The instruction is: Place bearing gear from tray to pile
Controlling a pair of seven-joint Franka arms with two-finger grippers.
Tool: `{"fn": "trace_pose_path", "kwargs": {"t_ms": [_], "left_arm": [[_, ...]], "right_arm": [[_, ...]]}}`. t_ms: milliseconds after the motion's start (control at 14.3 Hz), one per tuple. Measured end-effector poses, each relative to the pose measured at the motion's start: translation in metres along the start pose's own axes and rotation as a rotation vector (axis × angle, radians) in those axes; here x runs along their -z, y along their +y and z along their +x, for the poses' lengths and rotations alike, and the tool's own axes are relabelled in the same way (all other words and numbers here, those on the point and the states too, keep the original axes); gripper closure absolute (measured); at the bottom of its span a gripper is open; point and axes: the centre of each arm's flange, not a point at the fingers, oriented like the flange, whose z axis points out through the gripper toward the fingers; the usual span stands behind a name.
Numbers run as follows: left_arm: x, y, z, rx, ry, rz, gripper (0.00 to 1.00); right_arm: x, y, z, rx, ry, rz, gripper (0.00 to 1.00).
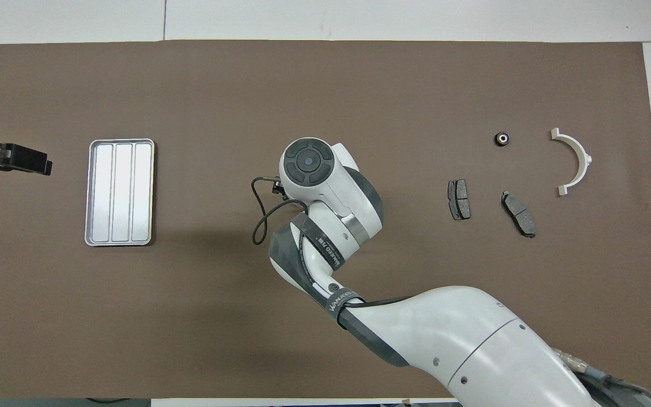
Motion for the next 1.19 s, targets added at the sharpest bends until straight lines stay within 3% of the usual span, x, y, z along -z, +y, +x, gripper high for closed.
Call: {"fn": "trace_pose_path", "kwargs": {"t_ms": [349, 489, 769, 909, 1188], "left_arm": [[0.003, 0.004, 0.0, -0.005, 0.006, -0.002, 0.1], [0.004, 0.003, 0.0, -0.004, 0.013, -0.001, 0.09], [0.005, 0.002, 0.0, -0.001, 0.013, 0.0, 0.1], [0.005, 0.001, 0.0, 0.0, 0.013, 0.0, 0.1], [0.008, -0.016, -0.005, 0.036, 0.021, 0.002, 0.1]], "right_arm": [[-0.004, 0.0, -0.001, 0.023, 0.019, -0.022, 0.0], [-0.008, -0.003, -0.004, 0.034, 0.02, -0.028, 0.1], [-0.012, -0.004, -0.006, 0.043, 0.023, -0.037, 0.1], [-0.01, -0.003, -0.004, 0.048, 0.033, -0.041, 0.2], [-0.01, -0.002, -0.002, 0.051, 0.041, -0.047, 0.2]]}}
